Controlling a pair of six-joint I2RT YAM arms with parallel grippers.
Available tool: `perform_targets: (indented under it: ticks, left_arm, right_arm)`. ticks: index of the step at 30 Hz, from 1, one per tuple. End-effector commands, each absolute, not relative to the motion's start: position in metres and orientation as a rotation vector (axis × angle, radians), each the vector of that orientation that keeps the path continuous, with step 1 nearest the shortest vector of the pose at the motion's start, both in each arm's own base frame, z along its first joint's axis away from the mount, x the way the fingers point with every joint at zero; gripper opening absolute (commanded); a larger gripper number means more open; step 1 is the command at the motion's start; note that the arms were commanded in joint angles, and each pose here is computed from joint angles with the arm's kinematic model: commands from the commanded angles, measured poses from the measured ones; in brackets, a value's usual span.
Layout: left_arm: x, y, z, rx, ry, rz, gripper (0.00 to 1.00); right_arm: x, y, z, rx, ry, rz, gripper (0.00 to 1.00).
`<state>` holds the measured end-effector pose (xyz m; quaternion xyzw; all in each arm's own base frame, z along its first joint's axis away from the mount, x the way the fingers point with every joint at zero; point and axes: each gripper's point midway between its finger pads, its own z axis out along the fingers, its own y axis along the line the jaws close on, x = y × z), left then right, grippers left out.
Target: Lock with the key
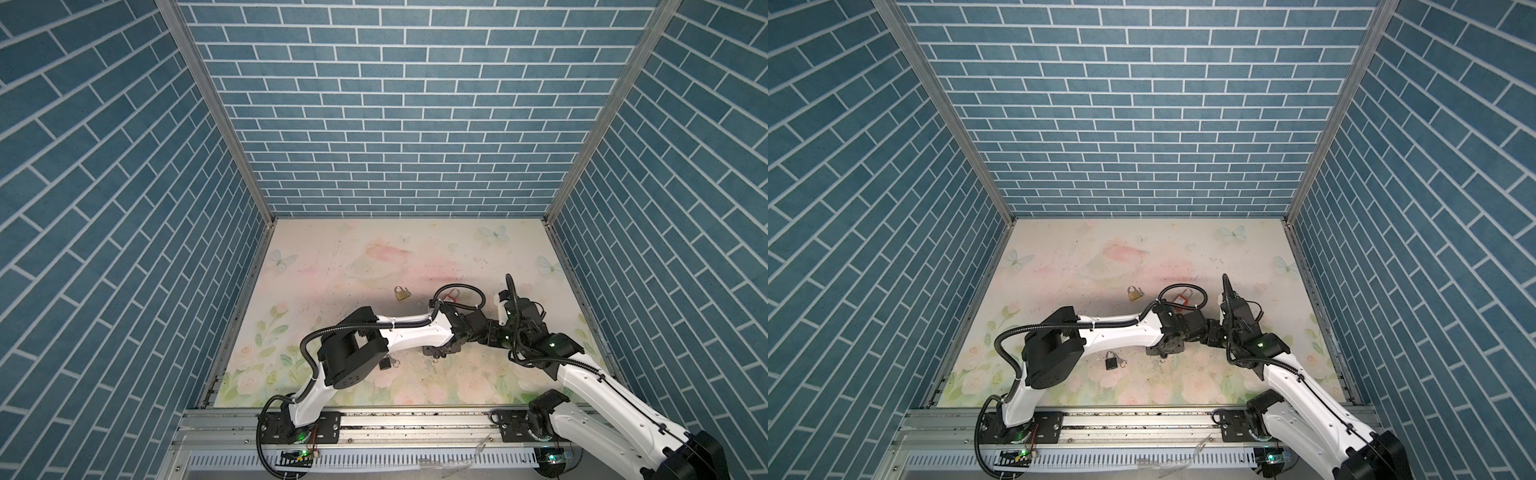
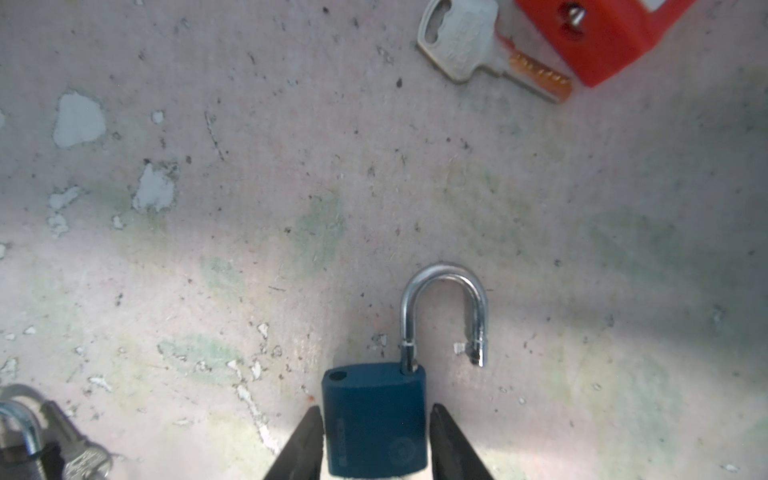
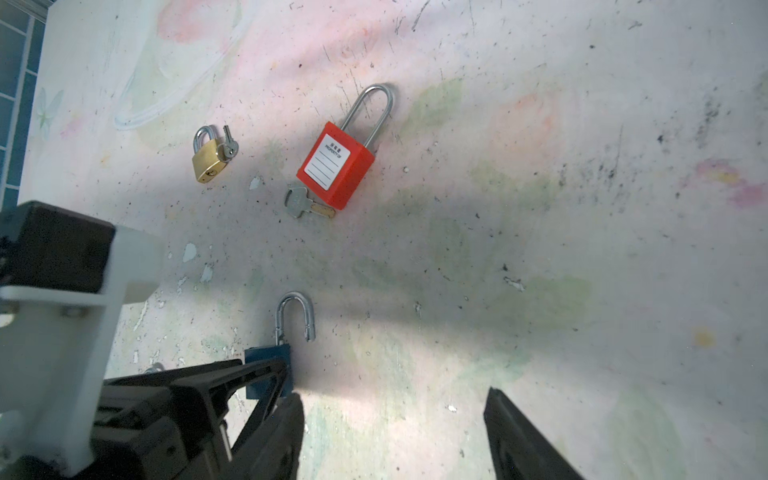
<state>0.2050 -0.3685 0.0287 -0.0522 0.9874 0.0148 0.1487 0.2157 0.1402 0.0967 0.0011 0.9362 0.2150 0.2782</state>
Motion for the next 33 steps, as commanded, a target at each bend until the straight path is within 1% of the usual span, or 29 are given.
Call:
perform_targets:
  ticks: [1, 2, 5, 10, 15, 19, 23, 27, 31, 33]
  left_arm:
    - [0.205, -0.366, 0.018, -0.113, 2.833, 0.115, 0.4]
    - [0.205, -0.367, 0.017, -0.11, 2.836, 0.108, 0.33]
    - [0.206, -0.37, 0.017, -0.082, 2.839, 0.068, 0.24]
    - [0.214, -0.382, 0.032, 0.04, 2.797, -0.078, 0.13]
    - [0.226, -0.395, 0.066, 0.229, 2.657, -0.316, 0.09]
    - [0.233, -0.39, 0.089, 0.347, 2.534, -0.441, 0.07]
    - [0.239, -0.385, 0.109, 0.483, 2.405, -0.619, 0.05]
    - [0.239, -0.381, 0.138, 0.64, 2.223, -0.808, 0.04]
    - [0.241, -0.377, 0.164, 0.825, 2.067, -0.858, 0.04]
    - [0.235, -0.38, 0.175, 0.982, 1.974, -0.845, 0.04]
  right_arm:
    - [0.217, 0.157, 0.118, -0.077, 2.446, 0.677, 0.7]
    - [0.217, 0.157, 0.119, -0.073, 2.445, 0.675, 0.7]
    - [0.219, 0.156, 0.123, -0.061, 2.438, 0.672, 0.7]
    - [0.222, 0.153, 0.137, -0.039, 2.413, 0.658, 0.69]
    - [0.229, 0.15, 0.167, -0.022, 2.359, 0.645, 0.69]
    - [0.233, 0.147, 0.19, 0.0, 2.32, 0.632, 0.69]
    - [0.232, 0.144, 0.211, 0.014, 2.3, 0.637, 0.68]
    - [0.223, 0.154, 0.228, -0.031, 2.314, 0.731, 0.67]
    - [0.206, 0.17, 0.24, -0.117, 2.375, 0.863, 0.65]
    - [0.197, 0.179, 0.245, -0.156, 2.418, 0.934, 0.65]
